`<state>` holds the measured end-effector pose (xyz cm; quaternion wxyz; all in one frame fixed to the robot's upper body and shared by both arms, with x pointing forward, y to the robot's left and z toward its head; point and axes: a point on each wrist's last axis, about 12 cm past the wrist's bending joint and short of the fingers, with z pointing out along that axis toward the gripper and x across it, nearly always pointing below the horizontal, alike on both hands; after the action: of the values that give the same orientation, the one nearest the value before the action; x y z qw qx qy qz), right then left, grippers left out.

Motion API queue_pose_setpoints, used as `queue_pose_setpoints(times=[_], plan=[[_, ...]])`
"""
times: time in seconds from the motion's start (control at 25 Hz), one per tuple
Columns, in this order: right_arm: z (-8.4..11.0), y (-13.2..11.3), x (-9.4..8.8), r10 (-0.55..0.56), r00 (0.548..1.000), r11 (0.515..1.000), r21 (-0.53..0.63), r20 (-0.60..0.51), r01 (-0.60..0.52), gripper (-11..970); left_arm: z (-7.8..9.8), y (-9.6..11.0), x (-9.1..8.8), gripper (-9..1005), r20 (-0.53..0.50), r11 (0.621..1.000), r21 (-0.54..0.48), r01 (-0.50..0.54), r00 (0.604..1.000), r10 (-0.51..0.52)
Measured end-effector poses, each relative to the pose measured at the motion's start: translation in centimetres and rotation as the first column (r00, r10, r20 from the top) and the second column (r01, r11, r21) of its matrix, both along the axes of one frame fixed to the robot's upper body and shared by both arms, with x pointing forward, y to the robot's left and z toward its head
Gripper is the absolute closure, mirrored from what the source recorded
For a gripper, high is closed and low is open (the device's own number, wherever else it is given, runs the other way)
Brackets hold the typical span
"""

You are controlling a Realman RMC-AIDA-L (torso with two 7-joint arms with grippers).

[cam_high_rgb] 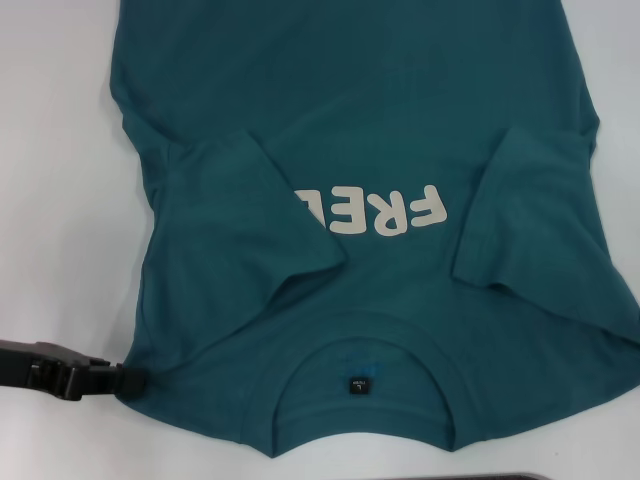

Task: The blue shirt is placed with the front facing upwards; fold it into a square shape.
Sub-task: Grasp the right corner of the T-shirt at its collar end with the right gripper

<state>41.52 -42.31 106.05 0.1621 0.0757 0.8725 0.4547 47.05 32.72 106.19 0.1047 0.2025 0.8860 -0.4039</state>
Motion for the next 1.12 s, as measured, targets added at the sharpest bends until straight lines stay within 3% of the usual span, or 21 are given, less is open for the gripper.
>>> queue_pose_setpoints(times=[1.12], plan=[[-1.0, 0.1, -1.7, 0.019, 0.997, 1.0, -0.015, -0.074, -0.02, 111, 0.0, -0.4, 0.3, 915, 0.013, 1.0, 0.001, 0.013, 1.0, -0.013]])
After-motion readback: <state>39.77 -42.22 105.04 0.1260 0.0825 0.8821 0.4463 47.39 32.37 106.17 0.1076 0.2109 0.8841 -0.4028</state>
